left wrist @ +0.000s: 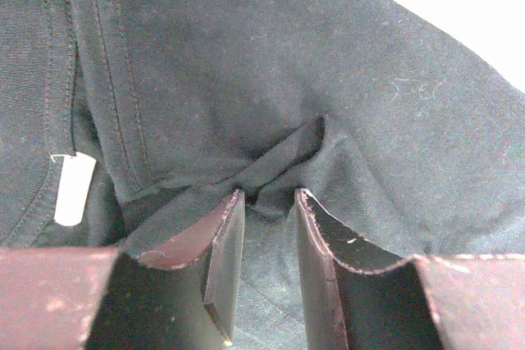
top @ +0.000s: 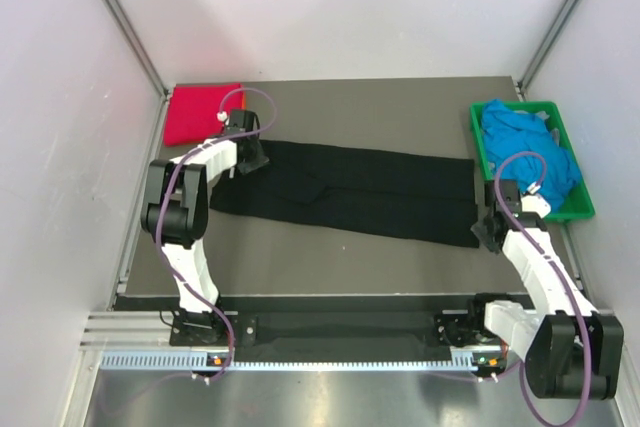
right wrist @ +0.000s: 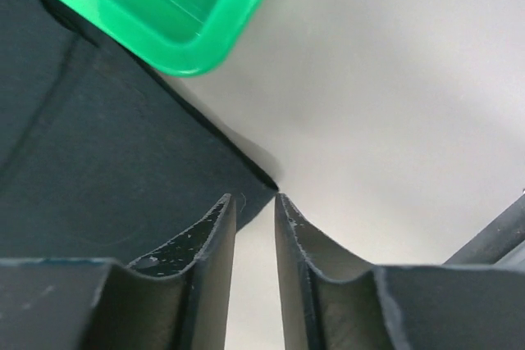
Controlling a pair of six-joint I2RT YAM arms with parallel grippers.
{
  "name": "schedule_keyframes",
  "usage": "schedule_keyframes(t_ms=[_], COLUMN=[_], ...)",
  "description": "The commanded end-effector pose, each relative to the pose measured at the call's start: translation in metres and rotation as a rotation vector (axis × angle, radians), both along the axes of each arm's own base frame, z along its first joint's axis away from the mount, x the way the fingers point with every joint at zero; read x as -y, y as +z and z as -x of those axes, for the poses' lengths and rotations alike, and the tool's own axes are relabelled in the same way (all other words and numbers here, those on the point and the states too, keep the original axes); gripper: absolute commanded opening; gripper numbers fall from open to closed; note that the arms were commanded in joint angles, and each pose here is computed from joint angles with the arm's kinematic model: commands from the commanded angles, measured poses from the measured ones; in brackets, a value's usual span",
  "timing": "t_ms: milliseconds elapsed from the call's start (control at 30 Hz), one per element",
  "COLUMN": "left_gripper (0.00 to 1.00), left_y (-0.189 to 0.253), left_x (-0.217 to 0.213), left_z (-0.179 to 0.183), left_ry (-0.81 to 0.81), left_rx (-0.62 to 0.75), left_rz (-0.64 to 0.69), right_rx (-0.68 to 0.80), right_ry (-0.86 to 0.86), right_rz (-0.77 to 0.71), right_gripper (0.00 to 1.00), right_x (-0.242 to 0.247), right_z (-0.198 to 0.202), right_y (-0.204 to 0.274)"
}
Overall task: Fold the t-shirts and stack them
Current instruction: Fold the tshirt
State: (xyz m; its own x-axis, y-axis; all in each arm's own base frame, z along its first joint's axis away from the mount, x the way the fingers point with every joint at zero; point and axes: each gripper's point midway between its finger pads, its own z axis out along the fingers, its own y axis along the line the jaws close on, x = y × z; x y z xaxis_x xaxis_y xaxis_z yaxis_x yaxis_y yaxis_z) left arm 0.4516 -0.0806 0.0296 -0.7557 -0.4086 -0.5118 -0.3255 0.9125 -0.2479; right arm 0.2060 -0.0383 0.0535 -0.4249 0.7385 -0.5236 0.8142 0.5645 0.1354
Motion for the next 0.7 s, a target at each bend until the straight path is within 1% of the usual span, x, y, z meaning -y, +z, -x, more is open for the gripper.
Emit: schedule_keyframes(t_ms=[0,233,367,667], left_gripper=[0.36,0.35,0.35,0.35], left_y=[-0.040,-0.044,-0.047,-0.049], left_x=[0.025,0.036,0.031,0.017], left_z=[0.019,0.023,0.026,0.031], left_ry=[-0.034,-0.043,-0.034,-0.003], left_rx=[-0.095,-0.109,-0.125,-0.135], left_rz=[0.035,0.014,-0.010,-0.077], right_rx=[0.053,0.050,0.016,0.038], right_ry=[-0.028,-0.029,-0.039,-0.084], right_rz=[0.033,0.028,0.012,0.011], right_gripper=[0.27,0.30,0.31,0.36], right_x=[0.009,0.008,0.007,0.009], right_z=[-0.010,-0.021,-0.019,-0.022], right_y=[0.022,0.003,-0.009,-0.022])
